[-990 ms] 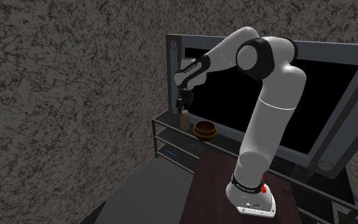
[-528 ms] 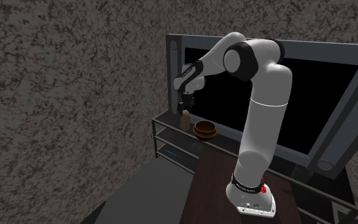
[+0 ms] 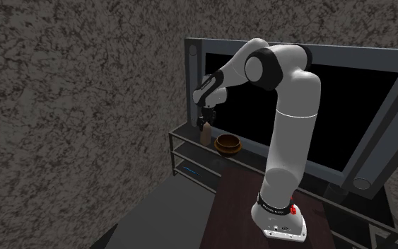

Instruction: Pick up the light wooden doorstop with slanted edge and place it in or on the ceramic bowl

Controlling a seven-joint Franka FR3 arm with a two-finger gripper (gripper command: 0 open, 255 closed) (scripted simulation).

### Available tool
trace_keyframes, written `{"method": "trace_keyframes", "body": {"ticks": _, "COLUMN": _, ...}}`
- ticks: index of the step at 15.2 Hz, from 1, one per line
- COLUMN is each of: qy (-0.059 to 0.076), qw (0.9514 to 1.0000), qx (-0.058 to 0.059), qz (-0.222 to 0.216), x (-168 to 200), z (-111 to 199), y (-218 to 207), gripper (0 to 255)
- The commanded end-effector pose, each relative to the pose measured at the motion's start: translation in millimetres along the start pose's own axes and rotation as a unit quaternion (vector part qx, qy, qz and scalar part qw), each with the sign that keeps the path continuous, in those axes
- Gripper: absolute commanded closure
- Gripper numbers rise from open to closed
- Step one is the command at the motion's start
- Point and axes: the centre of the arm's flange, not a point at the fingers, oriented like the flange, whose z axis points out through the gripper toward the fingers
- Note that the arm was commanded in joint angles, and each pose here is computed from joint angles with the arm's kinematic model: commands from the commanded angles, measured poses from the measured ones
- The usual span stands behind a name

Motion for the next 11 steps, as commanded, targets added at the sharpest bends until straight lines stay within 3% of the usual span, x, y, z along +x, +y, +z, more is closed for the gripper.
{"method": "trace_keyframes", "body": {"ticks": 1, "qy": 0.000, "qw": 1.0000, "qx": 0.000, "qz": 0.000, "x": 0.0, "z": 0.1, "y": 0.0, "gripper": 0}}
{"method": "trace_keyframes", "body": {"ticks": 2, "qy": 0.000, "qw": 1.0000, "qx": 0.000, "qz": 0.000, "x": 0.0, "z": 0.0, "y": 0.0, "gripper": 0}}
{"method": "trace_keyframes", "body": {"ticks": 3, "qy": 0.000, "qw": 1.0000, "qx": 0.000, "qz": 0.000, "x": 0.0, "z": 0.0, "y": 0.0, "gripper": 255}}
{"method": "trace_keyframes", "body": {"ticks": 11, "qy": 0.000, "qw": 1.0000, "qx": 0.000, "qz": 0.000, "x": -0.4, "z": -0.3, "y": 0.0, "gripper": 255}}
